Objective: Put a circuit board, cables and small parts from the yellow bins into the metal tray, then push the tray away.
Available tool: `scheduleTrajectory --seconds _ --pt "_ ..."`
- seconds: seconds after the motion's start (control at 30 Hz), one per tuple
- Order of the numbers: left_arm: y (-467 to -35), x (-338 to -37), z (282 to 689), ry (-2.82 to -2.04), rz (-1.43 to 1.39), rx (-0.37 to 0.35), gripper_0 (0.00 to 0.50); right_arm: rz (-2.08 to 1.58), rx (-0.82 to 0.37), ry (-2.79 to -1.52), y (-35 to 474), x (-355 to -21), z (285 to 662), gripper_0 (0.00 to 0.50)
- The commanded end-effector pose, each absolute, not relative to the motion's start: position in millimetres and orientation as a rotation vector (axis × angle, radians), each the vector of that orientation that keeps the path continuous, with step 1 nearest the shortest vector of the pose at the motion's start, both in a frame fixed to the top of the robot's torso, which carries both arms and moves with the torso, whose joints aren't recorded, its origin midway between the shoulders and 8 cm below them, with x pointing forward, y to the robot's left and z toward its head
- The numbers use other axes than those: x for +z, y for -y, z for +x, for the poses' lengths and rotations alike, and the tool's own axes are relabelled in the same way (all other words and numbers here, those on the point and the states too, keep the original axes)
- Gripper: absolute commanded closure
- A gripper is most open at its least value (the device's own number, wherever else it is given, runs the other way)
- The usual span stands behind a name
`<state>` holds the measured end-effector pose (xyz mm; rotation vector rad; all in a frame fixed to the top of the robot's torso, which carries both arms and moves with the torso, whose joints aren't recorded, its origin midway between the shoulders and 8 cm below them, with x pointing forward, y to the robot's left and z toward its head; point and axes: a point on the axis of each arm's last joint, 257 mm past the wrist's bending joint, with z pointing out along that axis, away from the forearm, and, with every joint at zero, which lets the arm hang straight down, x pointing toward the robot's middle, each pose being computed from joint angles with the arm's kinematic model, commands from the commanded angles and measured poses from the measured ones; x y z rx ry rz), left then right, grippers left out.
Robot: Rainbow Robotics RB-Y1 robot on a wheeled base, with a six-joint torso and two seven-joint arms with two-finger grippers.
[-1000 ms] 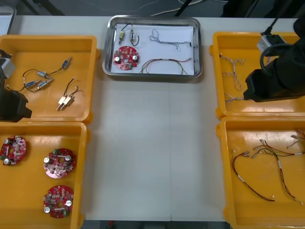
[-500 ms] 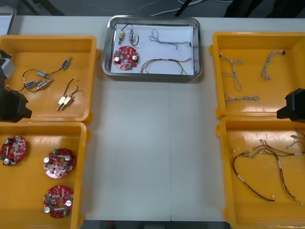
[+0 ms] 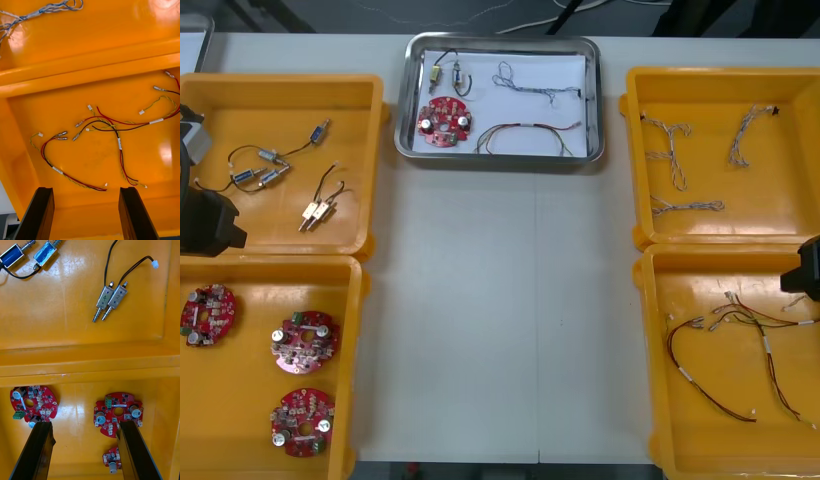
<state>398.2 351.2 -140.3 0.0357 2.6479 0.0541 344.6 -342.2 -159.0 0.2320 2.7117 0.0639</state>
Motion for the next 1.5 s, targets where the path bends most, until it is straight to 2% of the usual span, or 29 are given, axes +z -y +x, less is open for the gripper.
scheduleTrajectory --seconds 0.03,0.6,0.83,1.13,1.5 --pt "-363.7 -124.8 397.2 -2.616 0.054 0.111 0.0 0.167 -0.005 -2.702 355.6 -161.3 337.2 0.0" --pt "-363.7 -124.8 397.2 -2.616 0.054 0.111 0.0 0.158 0.01 -2.719 358.9 -180.8 341.1 0.0" --pt "-363.7 -124.8 397.2 -2.616 0.054 0.111 0.0 0.139 0.0 -2.703 363.4 -189.2 354.1 0.0" --pt "-363.7 -124.8 397.2 -2.616 0.054 0.111 0.0 0.125 -0.023 -2.683 367.8 -190.4 361.4 0.0" --pt "-363.7 -124.8 397.2 -2.616 0.054 0.111 0.0 0.065 0.009 -2.674 357.9 -191.7 364.3 0.0"
